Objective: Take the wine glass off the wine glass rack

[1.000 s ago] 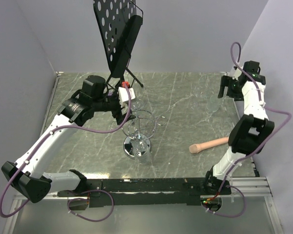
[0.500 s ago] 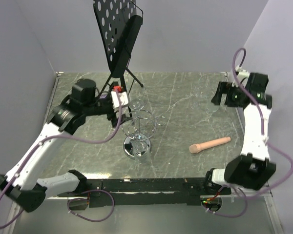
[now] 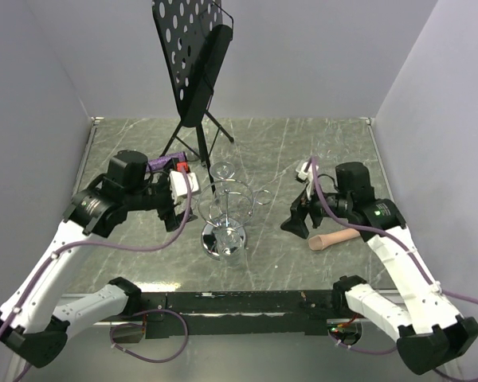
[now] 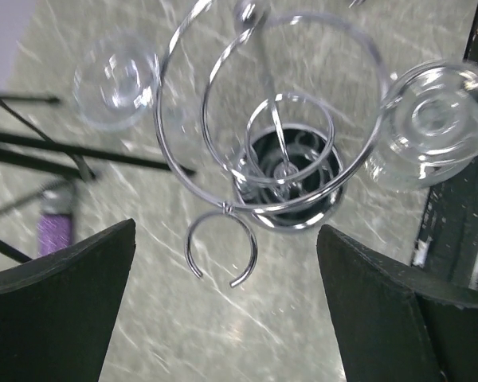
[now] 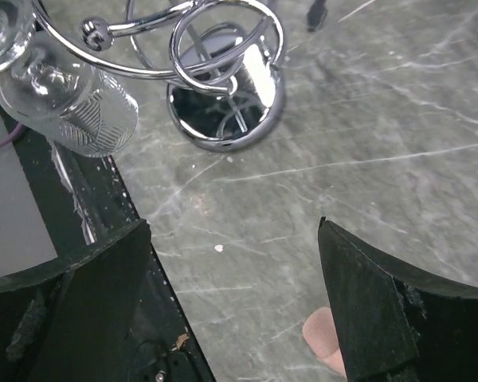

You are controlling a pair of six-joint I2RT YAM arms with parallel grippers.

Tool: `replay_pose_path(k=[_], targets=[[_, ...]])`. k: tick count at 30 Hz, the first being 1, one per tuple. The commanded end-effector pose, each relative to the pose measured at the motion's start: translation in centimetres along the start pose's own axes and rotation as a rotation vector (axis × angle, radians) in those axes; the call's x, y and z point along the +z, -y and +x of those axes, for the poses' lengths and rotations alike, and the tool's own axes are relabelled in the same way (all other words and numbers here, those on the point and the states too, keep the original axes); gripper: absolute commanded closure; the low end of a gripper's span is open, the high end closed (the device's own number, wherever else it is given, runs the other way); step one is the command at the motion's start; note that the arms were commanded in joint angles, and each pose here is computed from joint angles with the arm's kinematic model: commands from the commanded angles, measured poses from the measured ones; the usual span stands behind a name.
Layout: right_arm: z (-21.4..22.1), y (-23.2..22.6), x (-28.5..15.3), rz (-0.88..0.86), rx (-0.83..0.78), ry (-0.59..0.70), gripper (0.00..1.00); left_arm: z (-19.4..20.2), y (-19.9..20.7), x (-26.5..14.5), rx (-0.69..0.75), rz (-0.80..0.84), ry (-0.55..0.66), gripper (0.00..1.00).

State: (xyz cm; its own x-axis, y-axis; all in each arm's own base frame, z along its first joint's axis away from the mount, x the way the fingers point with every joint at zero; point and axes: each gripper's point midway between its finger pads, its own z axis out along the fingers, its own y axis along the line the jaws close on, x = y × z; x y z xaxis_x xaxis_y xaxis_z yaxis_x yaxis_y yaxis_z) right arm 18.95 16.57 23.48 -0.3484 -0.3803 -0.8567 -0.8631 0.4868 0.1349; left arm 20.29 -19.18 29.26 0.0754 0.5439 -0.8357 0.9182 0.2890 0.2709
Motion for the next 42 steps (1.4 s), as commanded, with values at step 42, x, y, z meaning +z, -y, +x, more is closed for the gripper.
replay_pose_path(k=[42], targets=[[-6.3,7.4,9.0,0.173,0.121,-0.006,0.07,2.6,2.9,2.1,-0.184,0.158,0.05,0.12]])
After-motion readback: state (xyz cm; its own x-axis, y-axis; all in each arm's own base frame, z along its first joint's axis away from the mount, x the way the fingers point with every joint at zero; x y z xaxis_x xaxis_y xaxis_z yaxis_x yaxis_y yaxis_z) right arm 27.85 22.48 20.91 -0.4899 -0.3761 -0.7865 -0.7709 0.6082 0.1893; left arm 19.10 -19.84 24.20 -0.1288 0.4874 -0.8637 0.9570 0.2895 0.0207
